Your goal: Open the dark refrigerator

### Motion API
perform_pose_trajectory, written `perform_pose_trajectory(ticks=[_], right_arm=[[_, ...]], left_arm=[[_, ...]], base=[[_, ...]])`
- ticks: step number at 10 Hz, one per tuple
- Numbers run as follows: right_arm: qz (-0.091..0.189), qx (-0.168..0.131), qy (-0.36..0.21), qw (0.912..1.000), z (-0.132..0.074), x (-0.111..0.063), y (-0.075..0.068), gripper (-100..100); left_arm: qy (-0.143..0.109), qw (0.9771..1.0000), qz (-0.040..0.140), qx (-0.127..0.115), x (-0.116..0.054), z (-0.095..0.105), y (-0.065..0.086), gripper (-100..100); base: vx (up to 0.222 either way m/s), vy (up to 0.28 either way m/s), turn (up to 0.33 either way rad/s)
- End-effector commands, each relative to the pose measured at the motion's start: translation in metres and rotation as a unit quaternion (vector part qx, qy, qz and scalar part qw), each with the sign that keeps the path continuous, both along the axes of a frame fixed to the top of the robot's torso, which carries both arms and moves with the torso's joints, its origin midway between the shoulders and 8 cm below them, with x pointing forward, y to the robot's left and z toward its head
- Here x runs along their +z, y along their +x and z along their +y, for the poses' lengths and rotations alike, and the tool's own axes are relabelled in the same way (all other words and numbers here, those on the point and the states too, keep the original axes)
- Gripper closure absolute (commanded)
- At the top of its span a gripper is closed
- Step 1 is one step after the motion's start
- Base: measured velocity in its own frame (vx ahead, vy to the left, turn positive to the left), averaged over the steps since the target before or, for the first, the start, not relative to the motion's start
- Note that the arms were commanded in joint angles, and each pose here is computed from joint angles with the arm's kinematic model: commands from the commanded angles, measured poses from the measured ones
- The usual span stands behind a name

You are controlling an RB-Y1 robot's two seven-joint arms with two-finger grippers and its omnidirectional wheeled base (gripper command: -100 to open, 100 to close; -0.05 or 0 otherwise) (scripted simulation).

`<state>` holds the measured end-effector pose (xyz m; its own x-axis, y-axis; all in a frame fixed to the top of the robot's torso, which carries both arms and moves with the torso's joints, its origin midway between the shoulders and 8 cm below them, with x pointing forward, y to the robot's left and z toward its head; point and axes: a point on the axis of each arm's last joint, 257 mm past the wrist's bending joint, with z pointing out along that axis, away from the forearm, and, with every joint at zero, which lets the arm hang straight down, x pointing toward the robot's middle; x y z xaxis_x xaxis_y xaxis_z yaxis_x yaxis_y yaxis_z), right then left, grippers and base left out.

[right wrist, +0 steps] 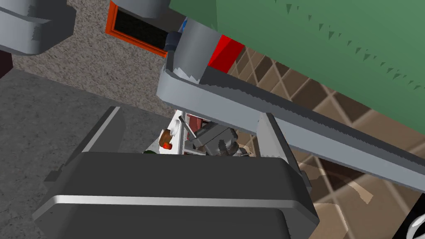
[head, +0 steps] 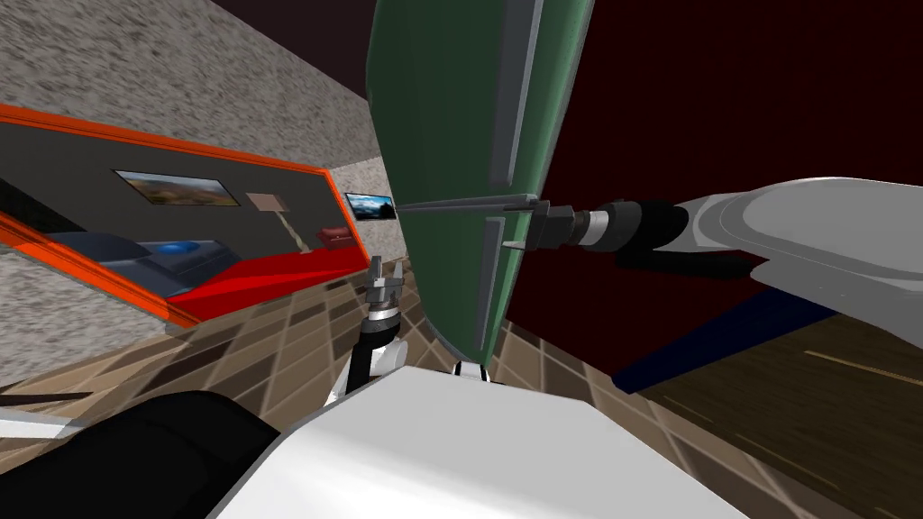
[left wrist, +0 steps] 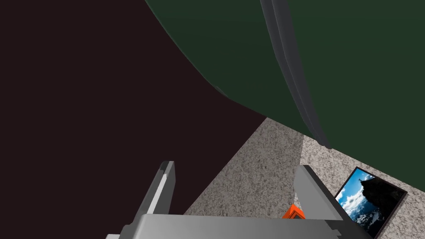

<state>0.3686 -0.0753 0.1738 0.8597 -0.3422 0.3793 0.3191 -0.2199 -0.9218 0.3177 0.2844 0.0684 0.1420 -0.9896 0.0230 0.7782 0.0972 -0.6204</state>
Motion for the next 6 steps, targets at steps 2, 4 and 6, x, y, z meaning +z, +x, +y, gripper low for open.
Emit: perform_pose_trajectory(ticks=[2,4,6], right_arm=[[-0.020,-0.021,-0.013,0.9995,-0.011,0.005,0.014,-100],[-0.020,-0.051,-0.013,0.9984,-0.030,0.006,0.036,-100],[-0.020,-0.081,-0.013,0.9964,-0.050,0.007,0.057,-100]], left_arm=[[0.000,1.0000,0.000,0.000,0.000,0.000,0.000,0],[0.000,1.0000,0.000,0.000,0.000,0.000,0.000,0],[0.000,1.0000,0.000,0.000,0.000,0.000,0.000,0]], base=[[-0.006,0.000,0.102],[-0.120,-0.021,0.324],[-0.129,-0.002,0.267]])
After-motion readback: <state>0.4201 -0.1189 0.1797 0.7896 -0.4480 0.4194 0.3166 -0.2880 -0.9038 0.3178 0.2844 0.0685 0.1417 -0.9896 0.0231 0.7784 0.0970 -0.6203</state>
